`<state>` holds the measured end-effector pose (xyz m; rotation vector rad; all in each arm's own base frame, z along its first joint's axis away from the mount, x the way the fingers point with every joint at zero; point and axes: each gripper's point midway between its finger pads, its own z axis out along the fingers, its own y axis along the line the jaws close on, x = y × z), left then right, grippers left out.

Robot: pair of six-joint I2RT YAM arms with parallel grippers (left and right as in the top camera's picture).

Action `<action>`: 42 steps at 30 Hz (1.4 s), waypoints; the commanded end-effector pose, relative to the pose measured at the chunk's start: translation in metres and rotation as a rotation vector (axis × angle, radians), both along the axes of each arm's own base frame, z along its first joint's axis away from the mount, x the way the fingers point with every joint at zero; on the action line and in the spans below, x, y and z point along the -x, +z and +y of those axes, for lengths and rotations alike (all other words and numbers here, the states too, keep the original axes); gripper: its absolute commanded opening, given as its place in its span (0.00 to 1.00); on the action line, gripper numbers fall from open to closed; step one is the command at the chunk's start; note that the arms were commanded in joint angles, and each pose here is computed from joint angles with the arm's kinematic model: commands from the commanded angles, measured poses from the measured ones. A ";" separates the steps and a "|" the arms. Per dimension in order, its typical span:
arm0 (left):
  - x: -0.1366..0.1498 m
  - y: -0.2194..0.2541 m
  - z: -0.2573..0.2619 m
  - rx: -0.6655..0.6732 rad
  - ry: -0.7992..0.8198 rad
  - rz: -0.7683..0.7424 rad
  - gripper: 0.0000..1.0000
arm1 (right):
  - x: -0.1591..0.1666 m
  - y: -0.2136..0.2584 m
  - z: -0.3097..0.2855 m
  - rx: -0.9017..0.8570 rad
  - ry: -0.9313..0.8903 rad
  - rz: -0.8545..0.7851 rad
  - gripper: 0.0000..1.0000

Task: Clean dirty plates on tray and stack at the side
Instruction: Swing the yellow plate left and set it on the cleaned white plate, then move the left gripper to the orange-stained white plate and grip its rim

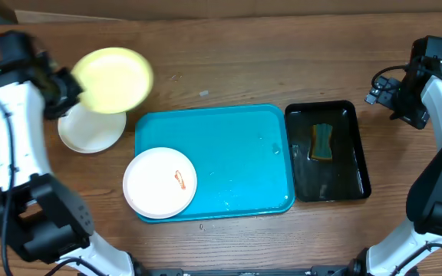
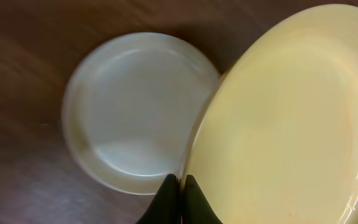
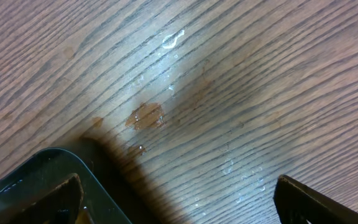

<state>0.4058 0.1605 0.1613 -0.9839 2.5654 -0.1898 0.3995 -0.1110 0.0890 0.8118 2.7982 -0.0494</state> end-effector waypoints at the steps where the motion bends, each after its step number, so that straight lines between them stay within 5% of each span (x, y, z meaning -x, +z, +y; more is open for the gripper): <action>1: 0.024 -0.010 0.028 0.005 0.096 0.027 0.04 | -0.004 0.014 -0.003 0.015 -0.007 -0.037 1.00; 8: 0.058 -0.062 0.045 0.062 0.208 0.102 0.04 | -0.004 0.014 -0.003 0.015 -0.007 -0.037 1.00; 20: 0.048 -0.081 0.051 0.032 0.216 0.041 0.04 | -0.004 0.014 -0.003 0.015 -0.007 -0.037 1.00; 23: 0.049 -0.081 0.046 0.059 0.207 0.044 0.36 | -0.004 0.014 -0.003 0.015 -0.007 -0.037 1.00; 26: 0.048 -0.080 0.028 0.153 0.174 0.033 0.52 | -0.004 0.013 -0.003 0.015 -0.007 -0.036 1.00; 35: 0.062 -0.078 -0.041 0.354 -0.005 0.112 0.46 | -0.004 0.013 -0.003 0.015 -0.007 -0.036 1.00; 42: 0.081 -0.089 -0.091 0.244 -0.164 0.315 0.44 | -0.004 0.014 -0.003 0.015 -0.007 -0.037 1.00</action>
